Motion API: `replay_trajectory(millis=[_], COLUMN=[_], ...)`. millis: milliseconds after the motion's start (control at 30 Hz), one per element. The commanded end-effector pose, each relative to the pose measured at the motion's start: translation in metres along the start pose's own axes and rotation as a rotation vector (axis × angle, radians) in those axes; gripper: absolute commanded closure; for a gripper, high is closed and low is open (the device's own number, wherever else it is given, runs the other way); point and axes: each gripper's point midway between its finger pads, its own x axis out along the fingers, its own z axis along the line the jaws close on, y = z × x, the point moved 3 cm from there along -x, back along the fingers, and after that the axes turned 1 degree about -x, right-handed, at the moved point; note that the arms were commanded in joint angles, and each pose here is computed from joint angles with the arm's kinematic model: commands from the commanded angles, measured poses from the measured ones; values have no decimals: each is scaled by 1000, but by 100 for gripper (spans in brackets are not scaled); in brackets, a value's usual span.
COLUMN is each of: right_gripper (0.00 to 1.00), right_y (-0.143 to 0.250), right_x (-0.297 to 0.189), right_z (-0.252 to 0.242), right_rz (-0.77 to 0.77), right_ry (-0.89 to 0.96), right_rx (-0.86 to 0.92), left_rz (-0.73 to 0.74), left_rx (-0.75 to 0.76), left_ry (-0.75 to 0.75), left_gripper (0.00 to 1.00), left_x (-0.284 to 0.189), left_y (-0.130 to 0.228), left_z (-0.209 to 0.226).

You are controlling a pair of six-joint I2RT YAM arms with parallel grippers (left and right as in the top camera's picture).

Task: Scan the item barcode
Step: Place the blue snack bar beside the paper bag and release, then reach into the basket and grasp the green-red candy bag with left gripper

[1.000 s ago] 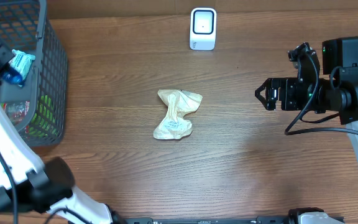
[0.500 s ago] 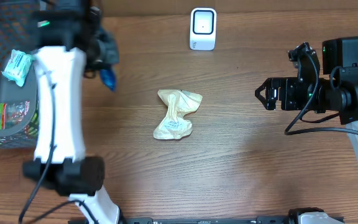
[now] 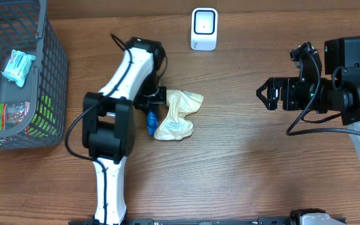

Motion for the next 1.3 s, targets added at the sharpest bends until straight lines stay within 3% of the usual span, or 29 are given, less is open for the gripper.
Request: replay_trajectory(millis=[0, 33, 67, 267, 300, 433, 500, 533, 633, 833, 1000, 1133, 1267], right_gripper=[0, 0, 0, 0, 0, 0, 0, 0, 0, 0, 0, 0, 0], right_y=[-6, -6, -6, -6, -6, -6, -5, -5, -5, -5, -5, -5, -5], right_x=[-10, -10, -10, -10, -10, -10, -10, -10, -10, -10, -10, -10, -10], right_z=[4, 4, 4, 4, 4, 4, 4, 4, 4, 4, 4, 4, 4], right_rz=[-40, -40, -40, -41, -41, -40, -38, -37, -37, -38, -37, -38, -36], right_ry=[-8, -8, -8, -8, -8, -8, -8, -8, -8, -8, -8, -9, -9], right_rx=[-17, -17, -17, -18, -18, -18, -17, -16, -17, -17, -16, -17, -16], left_rz=[-48, -59, -70, -215, -281, -565, -720, -900, -1013, -1086, -981, -841, -699], left_rx=[-8, -17, -27, -71, -60, -119, -207, -334, -502, -893, -1190, -1271, -1251], left_ry=[25, 20, 14, 7, 22, 120, 139, 123, 88, 59, 41, 29, 26], left_gripper=[36, 21, 16, 20, 24, 24, 21, 19, 19, 18, 14, 7, 3], left_x=[-18, -23, -29, -106, -125, -211, -255, -302, -329, -335, -299, -258, -217], left_y=[1, 0, -2, -7, -11, -3, 10, 39, 79, 143, 164, 151, 117], left_z=[-7, -5, -2, 23, 25, 43, 67, 116, 175, 288, 363, 398, 415])
